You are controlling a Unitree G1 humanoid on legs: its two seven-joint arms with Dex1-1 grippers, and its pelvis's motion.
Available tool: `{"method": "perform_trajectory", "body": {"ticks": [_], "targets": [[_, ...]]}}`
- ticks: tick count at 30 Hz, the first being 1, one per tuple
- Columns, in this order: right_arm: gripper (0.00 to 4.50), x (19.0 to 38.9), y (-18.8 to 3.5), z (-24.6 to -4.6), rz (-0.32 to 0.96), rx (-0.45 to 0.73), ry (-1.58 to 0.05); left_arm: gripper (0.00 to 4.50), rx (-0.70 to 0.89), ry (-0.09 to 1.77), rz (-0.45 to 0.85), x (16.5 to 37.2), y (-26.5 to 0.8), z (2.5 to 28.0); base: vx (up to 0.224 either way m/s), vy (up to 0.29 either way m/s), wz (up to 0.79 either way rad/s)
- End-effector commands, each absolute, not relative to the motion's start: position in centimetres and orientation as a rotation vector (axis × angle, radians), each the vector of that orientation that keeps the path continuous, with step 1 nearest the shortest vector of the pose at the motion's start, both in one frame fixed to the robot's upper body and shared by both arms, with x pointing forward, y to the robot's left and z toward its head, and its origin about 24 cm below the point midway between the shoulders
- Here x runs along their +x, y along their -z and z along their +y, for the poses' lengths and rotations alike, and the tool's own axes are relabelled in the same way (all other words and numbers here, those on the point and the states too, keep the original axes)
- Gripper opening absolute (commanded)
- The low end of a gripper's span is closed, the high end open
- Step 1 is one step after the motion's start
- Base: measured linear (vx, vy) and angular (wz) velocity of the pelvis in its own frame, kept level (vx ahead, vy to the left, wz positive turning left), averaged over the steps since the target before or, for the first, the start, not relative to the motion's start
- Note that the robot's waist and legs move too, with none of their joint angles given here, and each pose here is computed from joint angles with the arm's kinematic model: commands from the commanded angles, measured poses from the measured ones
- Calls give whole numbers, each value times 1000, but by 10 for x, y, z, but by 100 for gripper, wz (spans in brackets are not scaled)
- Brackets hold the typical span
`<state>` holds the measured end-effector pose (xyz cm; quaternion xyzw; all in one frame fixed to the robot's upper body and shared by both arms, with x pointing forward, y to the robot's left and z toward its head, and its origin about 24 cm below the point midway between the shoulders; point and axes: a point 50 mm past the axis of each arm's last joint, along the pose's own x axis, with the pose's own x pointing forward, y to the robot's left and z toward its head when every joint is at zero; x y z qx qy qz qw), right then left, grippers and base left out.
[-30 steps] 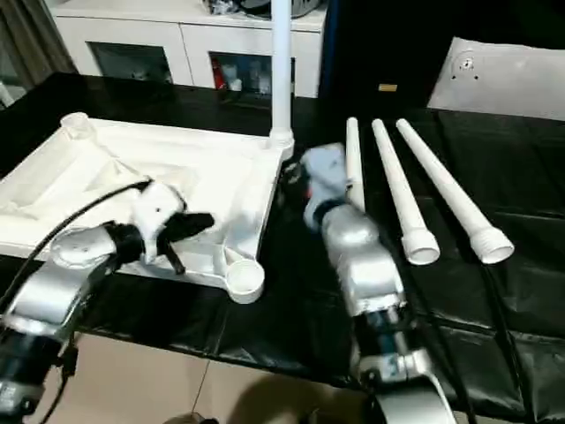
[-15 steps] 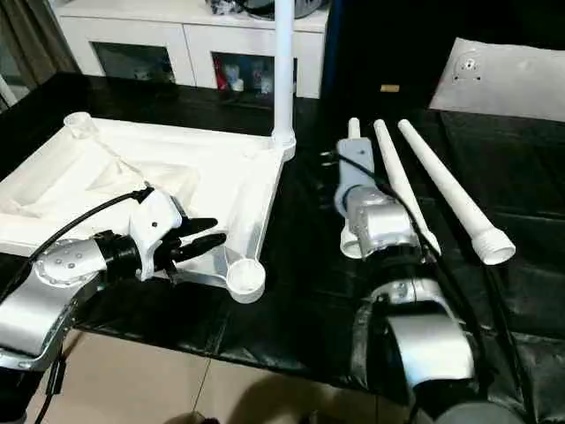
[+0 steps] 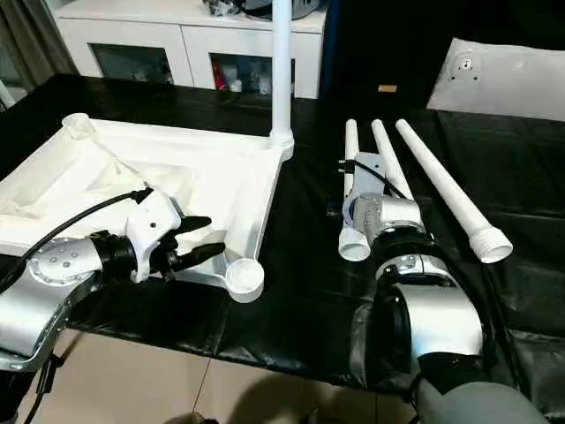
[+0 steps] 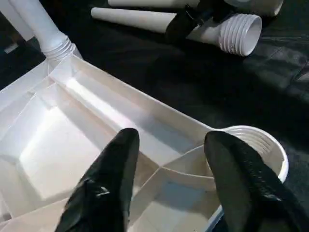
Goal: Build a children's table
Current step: Pick table leg
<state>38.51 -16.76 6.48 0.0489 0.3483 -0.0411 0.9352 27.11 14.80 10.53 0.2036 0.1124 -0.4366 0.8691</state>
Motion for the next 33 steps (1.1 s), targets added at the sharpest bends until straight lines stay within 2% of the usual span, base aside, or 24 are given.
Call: {"method": "perform_trajectory", "body": {"ticks": [1, 4, 5, 6, 10, 14, 24, 30, 33], "targets": [[450, 384, -63, -169, 734, 117, 90, 246, 445, 929, 226, 270, -109, 145, 0, 0, 0], [450, 384, -63, -169, 734, 117, 90, 246, 445, 929, 226, 270, -109, 145, 0, 0, 0], [422, 384, -63, -169, 736, 123, 90, 254, 446, 930, 226, 270, -109, 145, 0, 0, 0], [422, 384, -62, -169, 743, 135, 90, 254, 447, 932, 227, 270, -109, 145, 0, 0, 0], [403, 383, -65, -171, 797, 205, 53, 283, 452, 971, 228, 270, -112, 144, 0, 0, 0], [355, 383, -65, -170, 807, 186, 35, 325, 467, 968, 232, 272, -114, 147, 0, 0, 0], [286, 380, -63, -175, 829, 216, 33, 395, 452, 989, 227, 272, -117, 144, 0, 0, 0], [231, 384, -70, -180, 785, 274, 31, 442, 461, 969, 196, 278, -121, 145, 0, 0, 0], [208, 387, -76, -184, 737, 316, 32, 449, 420, 937, 160, 282, -126, 144, 0, 0, 0]]}}
